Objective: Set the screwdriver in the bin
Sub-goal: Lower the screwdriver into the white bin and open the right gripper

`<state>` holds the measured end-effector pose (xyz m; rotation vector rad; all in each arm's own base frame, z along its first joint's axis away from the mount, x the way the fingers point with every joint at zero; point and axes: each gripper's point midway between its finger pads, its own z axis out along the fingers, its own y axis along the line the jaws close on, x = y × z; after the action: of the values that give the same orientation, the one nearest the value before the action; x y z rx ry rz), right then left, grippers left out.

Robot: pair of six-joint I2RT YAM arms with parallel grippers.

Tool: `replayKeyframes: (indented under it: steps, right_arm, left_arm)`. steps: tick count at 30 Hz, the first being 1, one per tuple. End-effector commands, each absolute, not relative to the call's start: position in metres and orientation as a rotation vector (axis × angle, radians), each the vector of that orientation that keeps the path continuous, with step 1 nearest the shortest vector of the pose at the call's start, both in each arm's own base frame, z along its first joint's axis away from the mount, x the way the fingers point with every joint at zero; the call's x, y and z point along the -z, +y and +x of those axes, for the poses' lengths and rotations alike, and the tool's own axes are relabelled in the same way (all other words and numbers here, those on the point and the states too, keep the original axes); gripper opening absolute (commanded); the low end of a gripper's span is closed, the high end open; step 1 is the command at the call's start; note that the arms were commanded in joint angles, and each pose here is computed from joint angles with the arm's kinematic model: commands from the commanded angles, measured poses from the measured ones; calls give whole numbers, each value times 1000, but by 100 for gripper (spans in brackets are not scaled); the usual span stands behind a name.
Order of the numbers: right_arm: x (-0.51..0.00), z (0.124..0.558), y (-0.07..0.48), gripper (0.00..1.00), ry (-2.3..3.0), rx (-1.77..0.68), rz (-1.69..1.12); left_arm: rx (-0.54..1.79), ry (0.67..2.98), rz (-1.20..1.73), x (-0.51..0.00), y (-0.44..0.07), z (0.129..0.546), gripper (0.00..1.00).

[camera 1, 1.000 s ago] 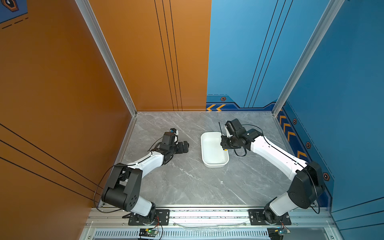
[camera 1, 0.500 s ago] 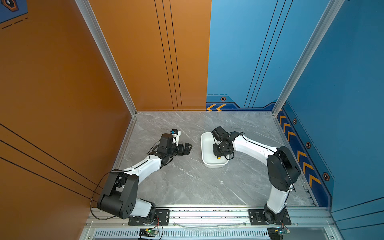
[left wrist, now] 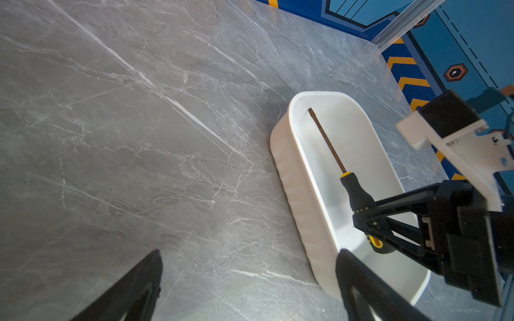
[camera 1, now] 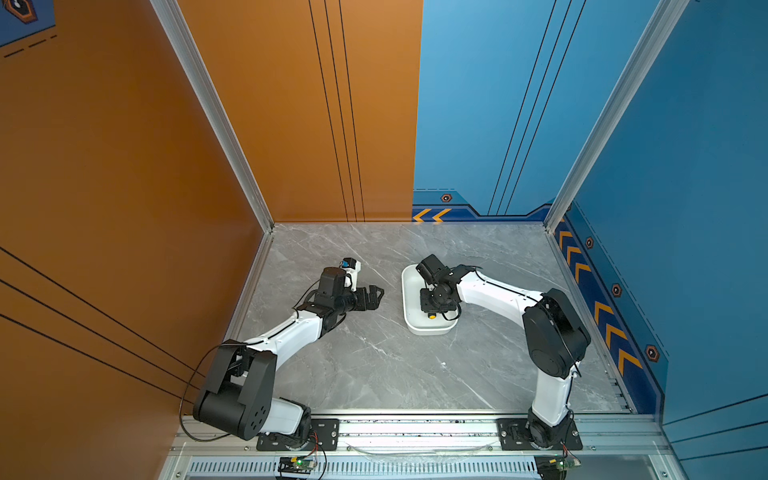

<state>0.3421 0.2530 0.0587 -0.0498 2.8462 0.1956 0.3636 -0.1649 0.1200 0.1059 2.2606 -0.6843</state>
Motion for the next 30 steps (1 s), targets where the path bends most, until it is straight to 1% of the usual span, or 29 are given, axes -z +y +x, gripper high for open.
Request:
replayKeyframes:
  steps: [1, 3, 6, 7, 10, 12, 18, 21, 25, 27, 30]
  right_arm:
    - [-58, 350, 256, 6, 2821, -174, -2]
    - [-55, 351, 257, 12, 2825, -170, -4]
    - [-53, 351, 257, 17, 2829, -164, -9]
    - [-53, 351, 257, 21, 2828, -163, -8]
    - [-50, 352, 259, 20, 2835, -166, -13]
    - [-48, 352, 260, 23, 2841, -170, -13]
    - [-49, 351, 261, 47, 2842, -171, -18]
    - [-53, 351, 261, 55, 2835, -180, -24]
    - [-65, 349, 264, 59, 2815, -206, -47]
    - [-79, 348, 267, 60, 2787, -237, -76]
    - [-114, 349, 270, 61, 2703, -276, -167]
  left_arm:
    - [652, 2280, 102, -113, -158, 362, 98]
    - [646, 2281, 100, -112, -158, 362, 98]
    - [634, 2283, 102, -111, -157, 362, 98]
    - [631, 2283, 103, -111, -156, 363, 98]
    - [626, 2282, 104, -112, -156, 363, 98]
    - [626, 2280, 104, -112, -156, 362, 98]
    - [597, 2270, 108, -115, -152, 362, 98]
    - [582, 2269, 109, -115, -149, 361, 98]
    - [568, 2265, 109, -118, -148, 361, 98]
    - [560, 2264, 105, -119, -146, 361, 98]
    - [546, 2248, 103, -126, -144, 363, 98]
